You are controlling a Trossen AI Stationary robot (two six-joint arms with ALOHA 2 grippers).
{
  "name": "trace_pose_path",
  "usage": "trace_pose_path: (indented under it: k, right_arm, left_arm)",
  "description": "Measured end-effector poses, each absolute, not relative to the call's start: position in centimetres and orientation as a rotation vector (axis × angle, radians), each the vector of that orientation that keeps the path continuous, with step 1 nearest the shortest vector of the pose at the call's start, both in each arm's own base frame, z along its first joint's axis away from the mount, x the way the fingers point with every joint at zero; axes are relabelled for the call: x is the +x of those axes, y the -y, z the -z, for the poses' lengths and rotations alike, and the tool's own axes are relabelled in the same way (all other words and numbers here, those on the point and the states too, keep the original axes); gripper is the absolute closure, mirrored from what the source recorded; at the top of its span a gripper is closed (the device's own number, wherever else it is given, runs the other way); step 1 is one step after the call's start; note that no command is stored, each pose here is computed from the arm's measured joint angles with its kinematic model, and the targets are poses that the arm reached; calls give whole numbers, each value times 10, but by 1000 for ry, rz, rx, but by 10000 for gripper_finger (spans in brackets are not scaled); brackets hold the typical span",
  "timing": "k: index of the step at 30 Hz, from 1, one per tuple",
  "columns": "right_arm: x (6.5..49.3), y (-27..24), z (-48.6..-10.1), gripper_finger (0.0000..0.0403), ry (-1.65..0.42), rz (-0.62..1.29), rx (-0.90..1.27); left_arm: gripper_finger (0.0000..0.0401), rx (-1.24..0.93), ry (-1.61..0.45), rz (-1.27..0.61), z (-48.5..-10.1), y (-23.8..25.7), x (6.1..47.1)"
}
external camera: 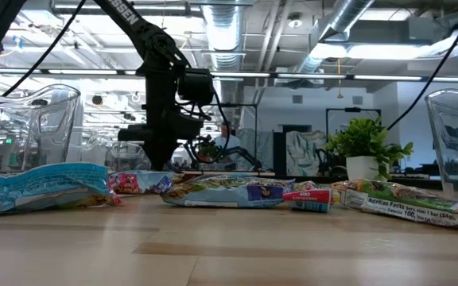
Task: Pick and place Granola Bars by type
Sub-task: Put the blue granola bar into the top transparent bin
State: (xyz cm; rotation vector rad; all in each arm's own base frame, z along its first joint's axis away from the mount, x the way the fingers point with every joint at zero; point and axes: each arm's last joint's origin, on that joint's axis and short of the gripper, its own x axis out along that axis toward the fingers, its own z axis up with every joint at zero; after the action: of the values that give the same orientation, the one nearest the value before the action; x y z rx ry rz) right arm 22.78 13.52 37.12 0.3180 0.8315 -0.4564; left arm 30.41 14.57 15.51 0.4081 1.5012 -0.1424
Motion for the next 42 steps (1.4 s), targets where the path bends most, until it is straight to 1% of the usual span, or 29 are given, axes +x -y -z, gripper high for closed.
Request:
trace_pose_path:
  k: [5, 12, 15, 19, 22, 24, 27, 30, 33, 36, 39, 42]
  right_arm:
    - [228, -135, -371, 270, -831, 456, 318]
    - [228, -135, -371, 270, -837, 445, 295]
    - [228, -135, -371, 270, -841, 439, 276]
    - [228, -133, -371, 270, -835, 442, 238]
    - [229, -131, -371, 271, -832, 451, 211]
    - [229, -129, -371, 270, -834, 460, 195]
    - [229, -127, -371, 271, -834, 469, 178]
    - [230, -125, -371, 271, -835, 482, 171]
    - [230, -124, -371, 270, -839, 489, 167]
    - [229, -123, -370, 271, -847, 493, 159]
    - [229, -123, -370, 272, -846, 496, 166]
    - [229, -123, -370, 274, -846, 497, 168]
  left_arm:
    - [399, 378, -1480, 95, -166, -149, 311]
    - [400, 316, -1382, 22, -210, -157, 331]
    - [401, 301, -1355, -77, -238, -162, 338]
    - [401, 308, -1365, -265, -282, -168, 340]
    - [401, 306, -1432, -374, -310, -172, 330]
    - [401, 282, -1502, -434, -321, -175, 318]
    - [401, 200, -1624, -508, -325, -184, 296]
    - [401, 72, -1695, -576, -327, -194, 276]
    - [401, -42, -1673, -645, -327, -210, 264]
    - [401, -159, -1642, -673, -328, -221, 252]
    - [401, -209, -1639, -757, -327, -232, 242]
    - [401, -257, -1676, -796, -318, -241, 231]
